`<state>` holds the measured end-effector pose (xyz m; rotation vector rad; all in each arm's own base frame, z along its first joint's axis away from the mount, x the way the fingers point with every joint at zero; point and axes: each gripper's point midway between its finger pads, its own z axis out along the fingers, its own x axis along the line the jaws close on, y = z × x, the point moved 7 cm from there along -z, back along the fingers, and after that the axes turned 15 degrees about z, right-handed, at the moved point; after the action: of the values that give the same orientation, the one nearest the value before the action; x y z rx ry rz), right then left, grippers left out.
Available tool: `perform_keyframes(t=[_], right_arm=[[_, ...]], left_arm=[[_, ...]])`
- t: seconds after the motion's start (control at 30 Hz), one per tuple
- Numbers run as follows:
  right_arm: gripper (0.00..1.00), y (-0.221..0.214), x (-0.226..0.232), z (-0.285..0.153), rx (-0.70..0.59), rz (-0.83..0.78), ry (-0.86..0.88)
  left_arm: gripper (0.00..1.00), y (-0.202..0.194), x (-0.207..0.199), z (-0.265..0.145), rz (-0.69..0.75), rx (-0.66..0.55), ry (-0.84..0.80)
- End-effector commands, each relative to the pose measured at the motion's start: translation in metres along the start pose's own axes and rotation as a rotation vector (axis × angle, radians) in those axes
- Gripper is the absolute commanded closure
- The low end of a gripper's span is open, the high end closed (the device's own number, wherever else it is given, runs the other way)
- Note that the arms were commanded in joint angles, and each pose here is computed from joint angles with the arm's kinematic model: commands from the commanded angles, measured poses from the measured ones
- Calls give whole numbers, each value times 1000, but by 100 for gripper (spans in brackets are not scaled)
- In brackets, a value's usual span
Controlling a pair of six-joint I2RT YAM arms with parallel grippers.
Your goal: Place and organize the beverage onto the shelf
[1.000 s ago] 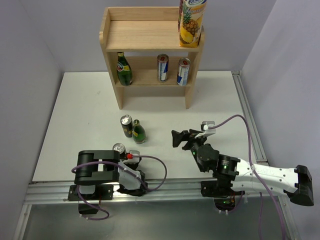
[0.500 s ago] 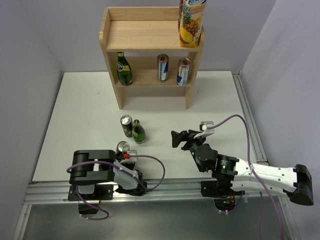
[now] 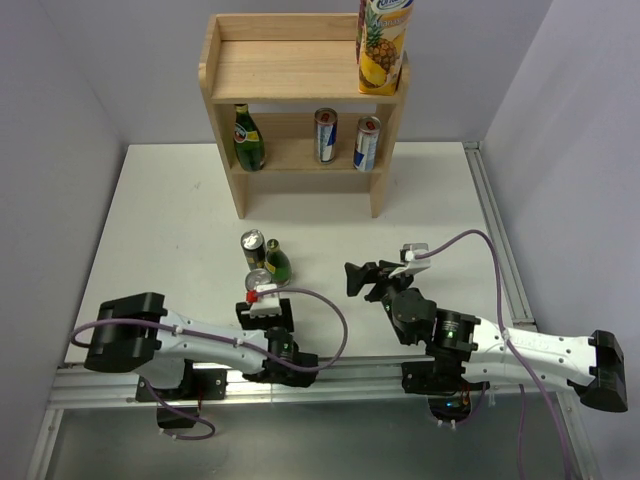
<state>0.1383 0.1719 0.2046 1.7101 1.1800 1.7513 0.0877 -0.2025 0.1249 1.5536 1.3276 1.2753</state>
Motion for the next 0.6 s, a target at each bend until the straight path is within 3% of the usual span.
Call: perform_keyframes(t=[0.0, 0.17, 0.27, 0.37, 0.4, 0.43, 0.47, 0.5, 0.53, 0.57], right_arm=[[6, 11, 2, -3, -39, 30, -12], [7, 17, -4, -6, -55, 38, -22], [7, 18, -6, -8, -58, 43, -19], [8, 18, -6, -8, -56, 43, -18], [8, 18, -5, -8, -57, 45, -18], [8, 19, -5, -8, -56, 46, -16], [8, 19, -5, -8, -57, 46, -17], [8, 19, -4, -8, -55, 48, -12], [8, 19, -4, -8, -58, 52, -12], [8, 19, -4, -8, -59, 55, -13]], left_arm=[[100, 54, -10, -10, -318, -77, -30], [100, 130, -1, -28, -377, -134, -92], [100, 182, 17, -30, -279, -178, -59], [100, 240, 34, -30, -323, -210, -9], [100, 252, 43, -29, -191, -212, 18], [100, 283, 38, -33, -333, -196, -44], [100, 298, 48, -24, -131, -206, -56], [100, 314, 51, -19, -157, -244, -110], [100, 337, 63, -19, -304, -325, -151], [100, 346, 74, -13, -263, -358, -132]])
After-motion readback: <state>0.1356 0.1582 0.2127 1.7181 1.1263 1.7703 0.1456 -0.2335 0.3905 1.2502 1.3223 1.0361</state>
